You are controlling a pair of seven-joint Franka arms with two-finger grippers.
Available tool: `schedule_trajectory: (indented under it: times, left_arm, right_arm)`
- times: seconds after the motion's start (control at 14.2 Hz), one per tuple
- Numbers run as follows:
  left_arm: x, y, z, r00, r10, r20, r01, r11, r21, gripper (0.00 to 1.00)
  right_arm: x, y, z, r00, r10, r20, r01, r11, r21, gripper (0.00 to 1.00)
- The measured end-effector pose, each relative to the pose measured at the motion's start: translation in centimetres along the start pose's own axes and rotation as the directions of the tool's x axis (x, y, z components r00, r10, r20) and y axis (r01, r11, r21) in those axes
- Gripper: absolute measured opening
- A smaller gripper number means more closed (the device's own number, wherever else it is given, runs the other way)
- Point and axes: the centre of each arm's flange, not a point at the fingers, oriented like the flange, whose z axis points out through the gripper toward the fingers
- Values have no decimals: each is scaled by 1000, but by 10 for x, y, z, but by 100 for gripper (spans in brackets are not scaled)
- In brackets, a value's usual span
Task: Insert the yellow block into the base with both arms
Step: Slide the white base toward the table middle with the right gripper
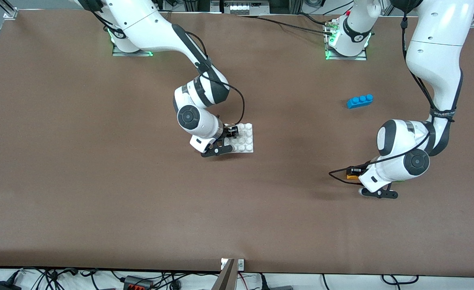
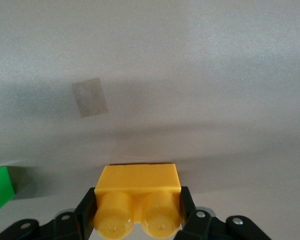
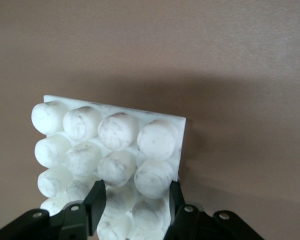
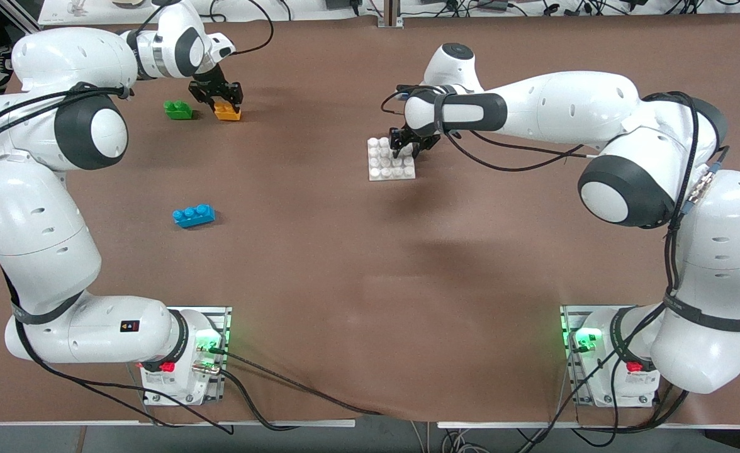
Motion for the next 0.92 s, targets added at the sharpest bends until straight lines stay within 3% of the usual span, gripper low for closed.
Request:
schedule_trajectory:
  times: [0.42, 0.92]
  left_arm:
    - [1, 8, -13, 1000, 17, -17, -18, 1000, -12, 67]
    - [-16, 37, -62, 992, 115, 49, -107, 985, -138, 67]
  right_arm:
    - [0, -8, 3, 998, 69, -2, -69, 998, 2, 58]
    - [-3, -22, 7, 998, 58, -10, -58, 998, 6, 58]
